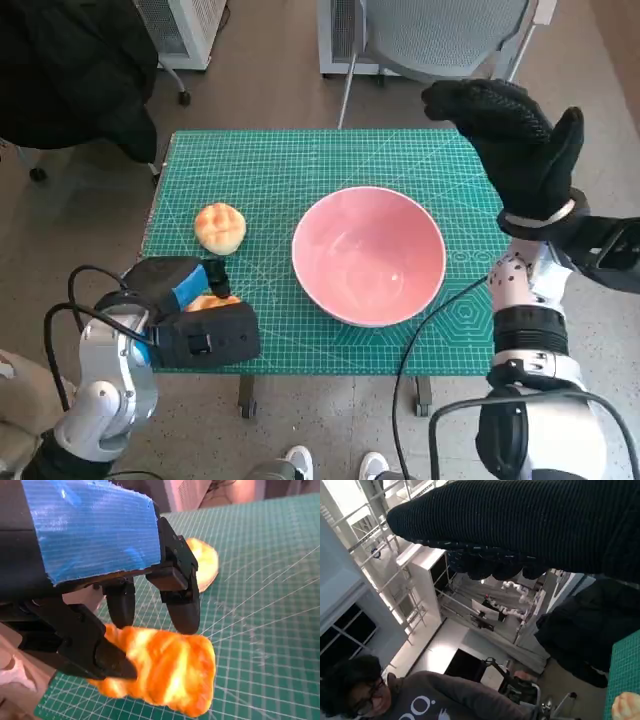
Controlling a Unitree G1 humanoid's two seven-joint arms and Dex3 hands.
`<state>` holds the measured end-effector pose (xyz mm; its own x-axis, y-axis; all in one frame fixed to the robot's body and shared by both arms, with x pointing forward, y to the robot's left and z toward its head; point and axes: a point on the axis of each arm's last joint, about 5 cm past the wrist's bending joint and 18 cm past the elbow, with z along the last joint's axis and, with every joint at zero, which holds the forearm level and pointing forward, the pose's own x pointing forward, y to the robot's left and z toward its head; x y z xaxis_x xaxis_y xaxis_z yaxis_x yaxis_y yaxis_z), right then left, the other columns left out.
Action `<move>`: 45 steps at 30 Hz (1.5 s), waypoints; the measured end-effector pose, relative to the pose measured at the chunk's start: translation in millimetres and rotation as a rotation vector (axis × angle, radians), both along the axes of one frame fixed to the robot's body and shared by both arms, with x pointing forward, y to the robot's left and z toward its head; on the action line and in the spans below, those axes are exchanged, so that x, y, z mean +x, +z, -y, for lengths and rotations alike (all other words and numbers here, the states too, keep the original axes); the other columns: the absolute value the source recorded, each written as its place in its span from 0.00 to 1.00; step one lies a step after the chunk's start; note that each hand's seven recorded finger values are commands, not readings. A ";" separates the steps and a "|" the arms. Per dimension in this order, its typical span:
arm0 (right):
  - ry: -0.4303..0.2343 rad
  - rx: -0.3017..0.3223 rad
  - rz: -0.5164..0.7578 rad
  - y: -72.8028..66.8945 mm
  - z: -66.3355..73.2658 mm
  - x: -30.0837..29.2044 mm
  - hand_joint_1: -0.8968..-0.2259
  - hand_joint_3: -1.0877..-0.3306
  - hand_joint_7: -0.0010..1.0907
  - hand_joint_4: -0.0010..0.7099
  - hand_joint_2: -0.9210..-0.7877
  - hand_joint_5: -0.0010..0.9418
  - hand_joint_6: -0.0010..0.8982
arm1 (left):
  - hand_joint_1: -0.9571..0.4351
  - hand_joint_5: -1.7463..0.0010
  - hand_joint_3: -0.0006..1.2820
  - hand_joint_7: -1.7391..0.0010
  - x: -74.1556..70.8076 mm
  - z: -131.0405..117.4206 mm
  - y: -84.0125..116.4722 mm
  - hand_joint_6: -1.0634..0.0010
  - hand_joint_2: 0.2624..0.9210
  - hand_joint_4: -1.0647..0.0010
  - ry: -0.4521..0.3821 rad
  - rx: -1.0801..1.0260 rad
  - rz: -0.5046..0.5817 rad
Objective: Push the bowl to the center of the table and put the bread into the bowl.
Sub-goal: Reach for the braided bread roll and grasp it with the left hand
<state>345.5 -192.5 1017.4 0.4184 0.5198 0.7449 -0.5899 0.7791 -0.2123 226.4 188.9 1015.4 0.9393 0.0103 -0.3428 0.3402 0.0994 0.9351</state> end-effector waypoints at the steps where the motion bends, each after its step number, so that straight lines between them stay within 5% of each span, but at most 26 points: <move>1: 0.001 0.000 0.000 0.0 -0.1 0.0 0.33 0.44 0.00 0.25 0.00 0.00 0.28 | 0.69 0.19 0.20 0.43 -0.3 1.1 3.5 0.38 0.87 0.41 -0.004 0.001 0.010; 20: 0.005 -0.001 -0.004 -0.3 -0.8 0.2 0.36 0.45 0.00 0.26 0.00 0.00 0.28 | 0.69 0.23 0.21 0.44 -3.8 26.7 71.2 0.34 0.83 0.38 -0.143 -0.004 0.250; 27: 0.005 -0.001 -0.004 -0.3 -0.9 0.2 0.36 0.45 0.00 0.26 0.00 0.00 0.28 | 0.69 0.26 0.15 0.39 -3.5 34.3 91.5 0.35 0.90 0.42 -0.200 -0.007 0.325; 42: -0.027 0.004 0.020 -0.4 1.2 -2.4 0.37 0.43 0.00 0.26 0.00 0.00 0.27 | 0.69 0.23 0.07 0.46 -8.3 31.1 92.0 0.34 0.98 0.38 -0.262 -0.054 0.337; 44: -0.031 0.006 0.023 0.0 1.5 -2.8 0.37 0.43 0.00 0.26 0.00 0.00 0.27 | 0.85 0.26 0.07 0.63 -10.9 28.6 90.1 0.43 0.99 0.38 -0.265 -0.076 0.310; 45: -0.033 0.006 0.024 0.1 1.6 -3.0 0.37 0.43 0.00 0.25 0.00 0.00 0.27 | 0.83 0.36 0.05 0.68 -12.3 27.7 89.4 0.47 0.94 0.45 -0.265 -0.085 0.298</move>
